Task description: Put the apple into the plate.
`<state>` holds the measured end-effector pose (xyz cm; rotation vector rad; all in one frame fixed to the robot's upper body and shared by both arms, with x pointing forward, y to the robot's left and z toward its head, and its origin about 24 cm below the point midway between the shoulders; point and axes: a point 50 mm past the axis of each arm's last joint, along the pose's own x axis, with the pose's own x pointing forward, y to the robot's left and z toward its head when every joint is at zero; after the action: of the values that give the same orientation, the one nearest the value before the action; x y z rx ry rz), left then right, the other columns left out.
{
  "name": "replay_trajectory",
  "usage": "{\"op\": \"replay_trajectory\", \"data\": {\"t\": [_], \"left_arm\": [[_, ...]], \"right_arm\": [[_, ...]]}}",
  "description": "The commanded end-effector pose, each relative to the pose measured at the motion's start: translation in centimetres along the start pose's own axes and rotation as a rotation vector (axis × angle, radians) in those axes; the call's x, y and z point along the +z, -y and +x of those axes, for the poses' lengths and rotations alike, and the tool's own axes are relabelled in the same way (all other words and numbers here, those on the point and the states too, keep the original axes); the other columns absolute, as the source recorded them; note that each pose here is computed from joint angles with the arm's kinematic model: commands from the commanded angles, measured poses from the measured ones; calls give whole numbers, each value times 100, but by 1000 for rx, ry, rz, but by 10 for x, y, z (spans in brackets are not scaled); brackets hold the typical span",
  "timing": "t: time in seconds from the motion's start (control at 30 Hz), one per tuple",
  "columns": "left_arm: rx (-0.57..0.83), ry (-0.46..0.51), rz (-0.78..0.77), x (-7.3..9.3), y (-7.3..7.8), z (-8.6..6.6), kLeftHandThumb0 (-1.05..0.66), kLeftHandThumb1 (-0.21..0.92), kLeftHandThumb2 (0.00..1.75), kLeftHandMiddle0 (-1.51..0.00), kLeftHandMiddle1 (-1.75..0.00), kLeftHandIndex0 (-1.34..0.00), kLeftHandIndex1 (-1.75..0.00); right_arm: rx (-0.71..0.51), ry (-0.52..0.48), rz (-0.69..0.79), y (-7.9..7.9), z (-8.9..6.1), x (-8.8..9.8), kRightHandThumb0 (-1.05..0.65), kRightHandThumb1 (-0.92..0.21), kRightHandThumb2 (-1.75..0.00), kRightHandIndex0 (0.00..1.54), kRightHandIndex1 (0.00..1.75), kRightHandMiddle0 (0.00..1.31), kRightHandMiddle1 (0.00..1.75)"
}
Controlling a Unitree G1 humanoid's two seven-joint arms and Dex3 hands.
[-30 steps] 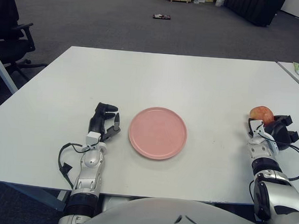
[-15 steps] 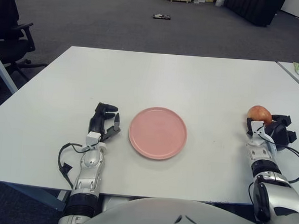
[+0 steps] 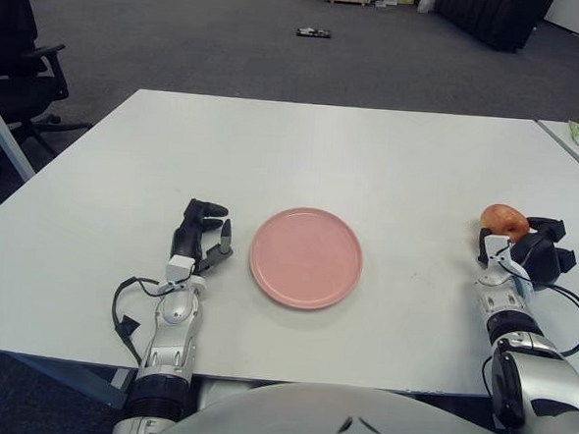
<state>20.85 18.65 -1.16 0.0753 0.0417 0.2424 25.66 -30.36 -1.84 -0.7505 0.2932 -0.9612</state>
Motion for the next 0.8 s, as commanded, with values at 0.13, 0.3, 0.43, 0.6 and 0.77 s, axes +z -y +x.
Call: {"op": "replay_trajectory", "data": {"t": [0.13, 0.3, 0.43, 0.6, 0.77], "left_arm": [[14, -7, 8, 0, -3, 1, -39, 65, 91, -59, -163, -36, -175], [11, -8, 11, 0, -3, 2, -39, 64, 91, -60, -163, -36, -175], [11, -6, 12, 0, -3, 2, -39, 64, 92, -60, -164, -37, -175], [11, -5, 13, 0, -2, 2, -39, 63, 93, -61, -163, -37, -175], [12, -3, 14, 0, -2, 2, -39, 62, 94, -62, -163, -38, -175]], "right_arm": [[31, -53, 34, -5, -11, -14, -1, 5, -174, 90, 175, 64, 175], [24, -37, 62, -4, -12, -13, -1, 5, -174, 90, 175, 64, 175], [20, -28, 79, -4, -12, -12, -1, 4, -173, 89, 175, 63, 175], [17, -15, 100, -4, -12, -10, -1, 4, -173, 89, 174, 63, 175], [13, 12, 140, -4, -13, -5, -1, 3, -172, 89, 173, 63, 175]]}}
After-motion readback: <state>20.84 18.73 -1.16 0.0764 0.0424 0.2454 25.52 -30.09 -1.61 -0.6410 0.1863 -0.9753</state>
